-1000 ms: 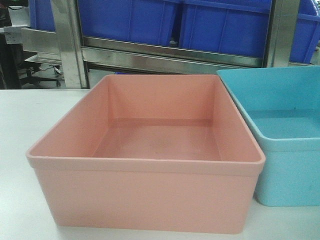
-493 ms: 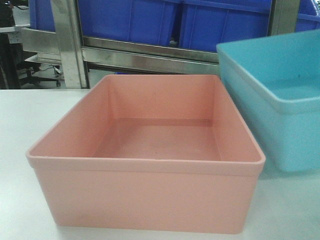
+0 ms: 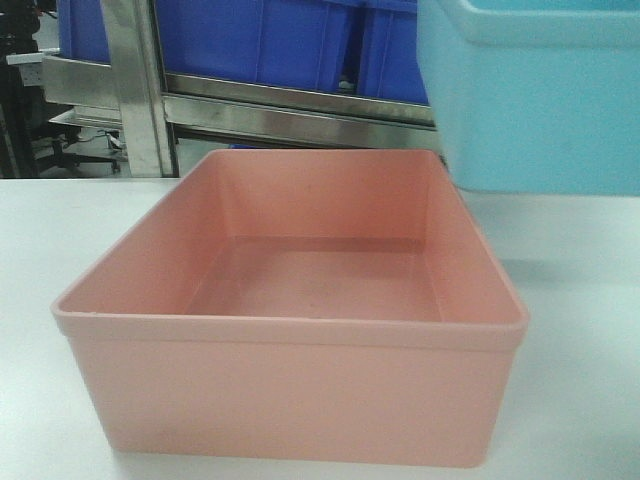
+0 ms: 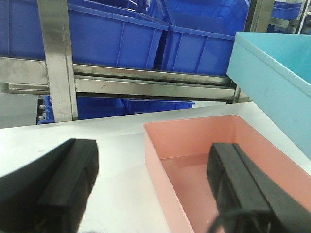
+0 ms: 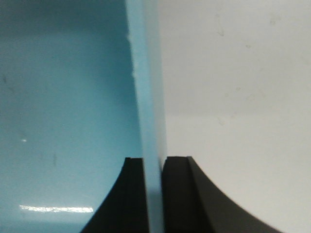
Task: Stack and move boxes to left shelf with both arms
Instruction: 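Lift the light-blue bin with the right gripper over the pink bin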
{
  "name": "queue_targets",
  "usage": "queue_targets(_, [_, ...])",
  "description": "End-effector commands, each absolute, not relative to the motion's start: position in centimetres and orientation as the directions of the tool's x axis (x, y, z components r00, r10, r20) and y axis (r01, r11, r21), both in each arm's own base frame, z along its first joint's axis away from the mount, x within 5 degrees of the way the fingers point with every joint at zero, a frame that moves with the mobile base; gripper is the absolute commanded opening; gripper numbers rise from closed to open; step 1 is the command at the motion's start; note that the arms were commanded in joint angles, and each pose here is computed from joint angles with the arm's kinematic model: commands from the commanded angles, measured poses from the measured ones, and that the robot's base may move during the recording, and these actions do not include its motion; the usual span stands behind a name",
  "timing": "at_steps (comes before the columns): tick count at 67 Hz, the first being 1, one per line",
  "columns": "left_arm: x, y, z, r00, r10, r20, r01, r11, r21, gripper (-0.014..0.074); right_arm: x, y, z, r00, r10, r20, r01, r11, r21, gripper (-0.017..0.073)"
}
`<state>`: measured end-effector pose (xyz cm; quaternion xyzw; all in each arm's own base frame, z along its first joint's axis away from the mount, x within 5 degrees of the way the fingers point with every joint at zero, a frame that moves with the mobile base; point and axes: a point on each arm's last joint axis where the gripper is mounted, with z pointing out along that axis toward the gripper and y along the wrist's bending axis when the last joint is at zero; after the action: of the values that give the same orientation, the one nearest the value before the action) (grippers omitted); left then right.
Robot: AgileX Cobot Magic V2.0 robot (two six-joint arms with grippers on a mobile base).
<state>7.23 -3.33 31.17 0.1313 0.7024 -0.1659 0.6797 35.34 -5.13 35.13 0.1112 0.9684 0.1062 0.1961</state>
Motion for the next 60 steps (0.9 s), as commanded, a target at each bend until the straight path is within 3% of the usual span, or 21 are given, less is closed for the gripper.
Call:
queue_targets(1, [7.2, -3.1, 32.8, 0.052, -0.088, -0.995, 0.398, 0.916, -0.06, 0.0384, 33.7, -2.9, 38.9, -0.86, 0.315, -0.402, 0.178, 0.923, 0.342, 0.0056])
queue_targets(18, [7.2, -3.1, 32.9, 0.056, -0.09, -0.994, 0.397, 0.916, -0.06, 0.0384, 33.5, 3.8, 38.6, -0.888, 0.29, -0.356, 0.184, 0.935, 0.303, 0.0056])
queue_targets(34, [7.2, -3.1, 32.9, 0.059, -0.091, -0.994, 0.396, 0.916, -0.06, 0.0384, 32.3, 10.8, 38.2, -0.915, 0.246, -0.32, 0.124, 0.926, 0.357, 0.0056])
queue_targets(60, [7.2, -3.1, 32.9, 0.059, -0.091, -0.994, 0.396, 0.916, -0.06, 0.0384, 32.1, 14.7, 35.2, -0.923, 0.258, -0.285, 0.135, 0.911, 0.39, 0.0056])
